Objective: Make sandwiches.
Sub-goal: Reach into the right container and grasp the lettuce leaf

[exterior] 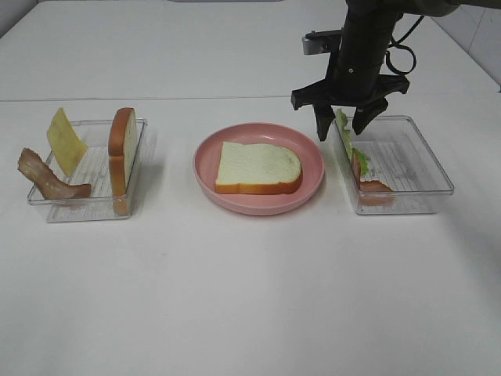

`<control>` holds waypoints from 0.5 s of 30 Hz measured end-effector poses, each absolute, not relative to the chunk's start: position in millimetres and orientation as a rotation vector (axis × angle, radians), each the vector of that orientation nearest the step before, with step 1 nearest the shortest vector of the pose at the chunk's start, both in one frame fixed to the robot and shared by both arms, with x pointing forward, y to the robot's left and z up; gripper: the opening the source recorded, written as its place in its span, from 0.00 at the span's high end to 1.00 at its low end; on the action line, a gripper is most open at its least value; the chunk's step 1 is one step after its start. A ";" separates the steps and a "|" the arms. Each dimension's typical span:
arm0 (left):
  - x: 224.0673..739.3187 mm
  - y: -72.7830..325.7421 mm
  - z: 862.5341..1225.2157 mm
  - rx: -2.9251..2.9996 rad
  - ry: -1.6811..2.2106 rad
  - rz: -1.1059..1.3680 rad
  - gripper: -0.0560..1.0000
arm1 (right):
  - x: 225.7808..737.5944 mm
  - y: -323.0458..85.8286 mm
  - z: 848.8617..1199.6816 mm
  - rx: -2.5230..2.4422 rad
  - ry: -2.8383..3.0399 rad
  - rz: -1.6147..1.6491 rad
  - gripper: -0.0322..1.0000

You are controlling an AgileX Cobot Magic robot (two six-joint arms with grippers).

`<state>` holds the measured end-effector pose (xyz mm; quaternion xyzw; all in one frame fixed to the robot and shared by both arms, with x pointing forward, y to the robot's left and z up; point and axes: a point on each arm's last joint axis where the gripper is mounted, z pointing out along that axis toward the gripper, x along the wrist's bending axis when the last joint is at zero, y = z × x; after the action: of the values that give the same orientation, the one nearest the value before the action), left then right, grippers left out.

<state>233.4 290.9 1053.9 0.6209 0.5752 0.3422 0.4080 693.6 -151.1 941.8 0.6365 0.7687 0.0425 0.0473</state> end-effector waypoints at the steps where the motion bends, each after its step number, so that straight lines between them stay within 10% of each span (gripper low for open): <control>1: 233.4 290.9 1053.9 1.565 1.450 0.863 0.01 | 693.6 -151.2 941.7 1.942 2.345 0.128 0.44; 15: 233.4 290.9 1053.9 1.565 1.450 0.863 0.01 | 694.1 -153.4 940.8 1.919 2.339 0.100 0.95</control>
<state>233.4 290.9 1053.9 0.6209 0.5752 0.3422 0.4080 694.1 -153.4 940.8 0.6329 0.7715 0.0330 0.0570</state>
